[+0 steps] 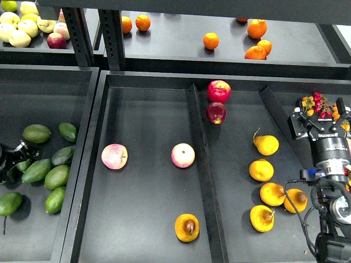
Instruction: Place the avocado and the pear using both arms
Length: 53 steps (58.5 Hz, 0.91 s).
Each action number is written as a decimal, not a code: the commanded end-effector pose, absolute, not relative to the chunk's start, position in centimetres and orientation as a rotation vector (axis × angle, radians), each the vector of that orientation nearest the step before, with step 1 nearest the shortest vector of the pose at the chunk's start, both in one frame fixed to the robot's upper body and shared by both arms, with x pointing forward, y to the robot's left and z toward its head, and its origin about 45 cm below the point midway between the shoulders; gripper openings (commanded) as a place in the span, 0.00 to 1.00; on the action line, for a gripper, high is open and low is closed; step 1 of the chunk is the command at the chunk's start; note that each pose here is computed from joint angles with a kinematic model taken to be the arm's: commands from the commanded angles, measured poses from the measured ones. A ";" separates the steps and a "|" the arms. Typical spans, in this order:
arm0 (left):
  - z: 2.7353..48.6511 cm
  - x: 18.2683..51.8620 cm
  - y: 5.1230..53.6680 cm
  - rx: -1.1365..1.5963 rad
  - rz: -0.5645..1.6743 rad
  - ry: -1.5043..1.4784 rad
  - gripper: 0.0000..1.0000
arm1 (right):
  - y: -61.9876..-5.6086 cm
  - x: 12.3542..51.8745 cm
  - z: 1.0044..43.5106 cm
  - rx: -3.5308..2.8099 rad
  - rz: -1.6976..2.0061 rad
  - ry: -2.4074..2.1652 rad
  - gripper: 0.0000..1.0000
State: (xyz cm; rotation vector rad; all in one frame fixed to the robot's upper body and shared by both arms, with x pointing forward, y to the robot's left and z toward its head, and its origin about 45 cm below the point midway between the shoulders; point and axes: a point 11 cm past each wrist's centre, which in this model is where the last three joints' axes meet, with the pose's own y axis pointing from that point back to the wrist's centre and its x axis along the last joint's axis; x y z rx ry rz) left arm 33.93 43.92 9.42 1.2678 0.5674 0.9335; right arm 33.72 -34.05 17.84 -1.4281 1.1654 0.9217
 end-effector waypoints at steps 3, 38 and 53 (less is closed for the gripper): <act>9.3 34.1 43.2 1.168 0.969 0.641 1.00 | -33.1 34.0 17.7 -1.490 0.915 1.123 1.00; 7.0 34.0 42.9 1.060 1.071 0.787 1.00 | -32.2 34.5 18.1 -1.883 1.016 1.166 0.99; 6.8 34.1 42.4 1.059 1.063 0.787 0.99 | -31.2 35.7 19.6 -2.233 1.056 1.160 0.99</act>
